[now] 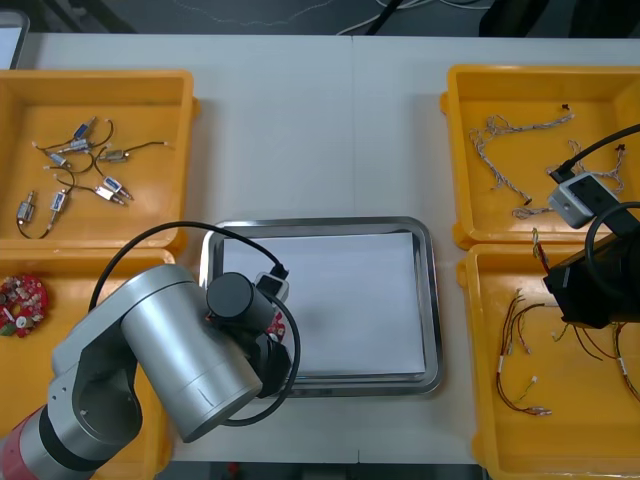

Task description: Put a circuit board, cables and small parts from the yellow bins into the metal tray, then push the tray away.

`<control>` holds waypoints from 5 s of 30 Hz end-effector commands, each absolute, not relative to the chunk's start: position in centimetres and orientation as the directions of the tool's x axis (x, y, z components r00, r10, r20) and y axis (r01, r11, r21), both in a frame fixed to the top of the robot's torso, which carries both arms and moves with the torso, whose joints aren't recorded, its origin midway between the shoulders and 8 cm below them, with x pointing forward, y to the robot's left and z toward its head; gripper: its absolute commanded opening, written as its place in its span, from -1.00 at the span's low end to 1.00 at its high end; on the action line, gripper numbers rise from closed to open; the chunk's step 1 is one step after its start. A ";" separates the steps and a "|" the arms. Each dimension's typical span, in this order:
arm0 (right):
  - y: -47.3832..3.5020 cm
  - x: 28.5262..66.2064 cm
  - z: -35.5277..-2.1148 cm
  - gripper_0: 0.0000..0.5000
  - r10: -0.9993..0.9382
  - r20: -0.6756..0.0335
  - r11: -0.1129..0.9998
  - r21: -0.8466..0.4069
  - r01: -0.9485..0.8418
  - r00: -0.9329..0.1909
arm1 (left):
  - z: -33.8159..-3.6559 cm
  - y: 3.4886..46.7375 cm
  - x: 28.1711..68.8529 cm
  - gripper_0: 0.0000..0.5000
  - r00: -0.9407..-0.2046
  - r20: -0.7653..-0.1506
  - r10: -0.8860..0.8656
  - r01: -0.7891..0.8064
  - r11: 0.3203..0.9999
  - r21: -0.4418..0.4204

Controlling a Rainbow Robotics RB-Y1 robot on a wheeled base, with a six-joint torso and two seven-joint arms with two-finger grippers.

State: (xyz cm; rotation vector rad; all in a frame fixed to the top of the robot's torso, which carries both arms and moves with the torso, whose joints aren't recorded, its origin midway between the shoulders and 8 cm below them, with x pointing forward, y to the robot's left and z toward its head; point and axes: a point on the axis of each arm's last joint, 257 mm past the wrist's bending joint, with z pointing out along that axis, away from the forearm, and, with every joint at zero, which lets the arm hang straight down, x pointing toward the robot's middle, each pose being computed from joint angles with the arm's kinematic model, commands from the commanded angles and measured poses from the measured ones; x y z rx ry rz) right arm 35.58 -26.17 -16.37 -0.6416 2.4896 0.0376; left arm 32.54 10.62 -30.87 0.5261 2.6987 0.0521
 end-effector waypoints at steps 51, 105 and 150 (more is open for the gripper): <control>-26.4 35.6 -15.4 -1.00 -0.446 -0.535 0.885 -0.145 -0.442 -0.718 | -28.5 11.4 33.4 1.00 -0.877 -0.431 0.212 0.218 0.975 0.035; -21.7 32.9 -18.0 -1.00 -0.627 -0.452 0.760 -0.172 -0.627 -0.635 | -17.7 35.4 33.1 1.00 -0.831 -0.503 0.235 0.213 0.972 0.103; -5.3 33.0 -24.1 -1.00 -0.988 -0.150 0.079 -0.307 -0.949 -0.034 | -12.5 38.2 43.8 1.00 -0.853 -0.486 0.191 0.208 0.978 0.019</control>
